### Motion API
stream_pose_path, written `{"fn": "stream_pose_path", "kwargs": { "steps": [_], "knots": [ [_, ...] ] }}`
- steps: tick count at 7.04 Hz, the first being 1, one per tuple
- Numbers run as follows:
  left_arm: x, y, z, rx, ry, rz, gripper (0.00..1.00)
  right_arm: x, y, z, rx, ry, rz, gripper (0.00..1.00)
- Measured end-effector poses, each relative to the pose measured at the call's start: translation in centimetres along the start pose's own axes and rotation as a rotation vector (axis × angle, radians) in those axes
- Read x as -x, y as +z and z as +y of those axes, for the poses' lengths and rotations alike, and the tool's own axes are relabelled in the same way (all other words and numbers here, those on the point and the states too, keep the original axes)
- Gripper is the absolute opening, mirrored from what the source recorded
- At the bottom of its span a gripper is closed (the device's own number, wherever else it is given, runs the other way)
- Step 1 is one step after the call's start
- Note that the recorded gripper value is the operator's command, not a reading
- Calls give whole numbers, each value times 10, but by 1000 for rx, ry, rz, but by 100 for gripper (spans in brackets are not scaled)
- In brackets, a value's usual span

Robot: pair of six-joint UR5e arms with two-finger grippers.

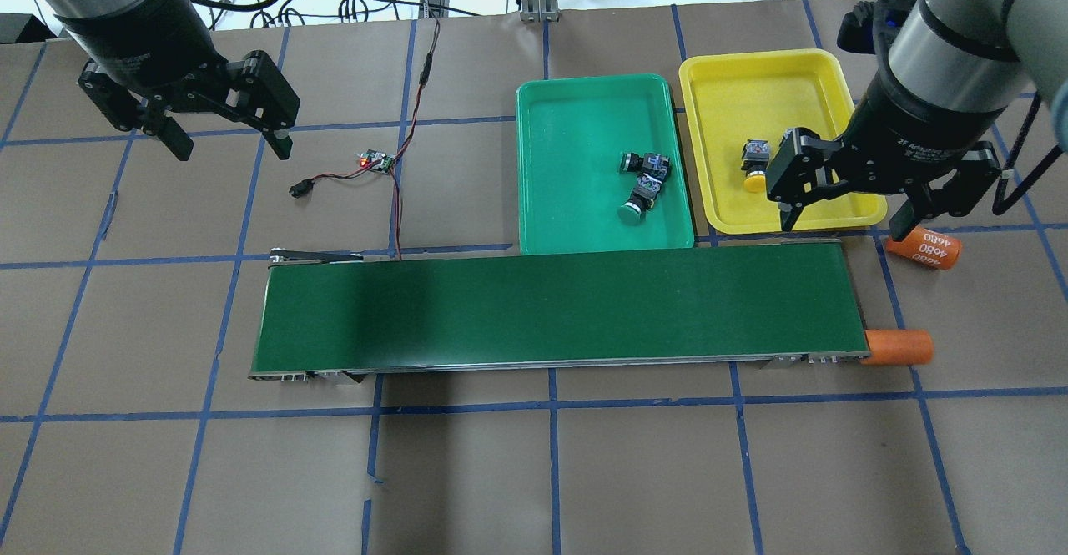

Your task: Sort buttons by color to trays

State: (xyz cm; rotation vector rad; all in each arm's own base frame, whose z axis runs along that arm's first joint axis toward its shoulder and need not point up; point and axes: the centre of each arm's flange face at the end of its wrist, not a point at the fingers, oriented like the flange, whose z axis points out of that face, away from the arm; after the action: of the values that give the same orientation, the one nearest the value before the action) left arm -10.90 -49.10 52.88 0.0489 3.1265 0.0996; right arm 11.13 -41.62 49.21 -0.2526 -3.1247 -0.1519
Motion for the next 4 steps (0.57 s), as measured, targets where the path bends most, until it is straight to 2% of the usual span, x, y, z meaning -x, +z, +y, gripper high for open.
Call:
{"fn": "stream_pose_path", "kwargs": {
  "steps": [4],
  "knots": [
    [0, 0, 0, 0, 0, 0, 100, 1, 2, -1, 2, -2, -6, 100]
  ]
}}
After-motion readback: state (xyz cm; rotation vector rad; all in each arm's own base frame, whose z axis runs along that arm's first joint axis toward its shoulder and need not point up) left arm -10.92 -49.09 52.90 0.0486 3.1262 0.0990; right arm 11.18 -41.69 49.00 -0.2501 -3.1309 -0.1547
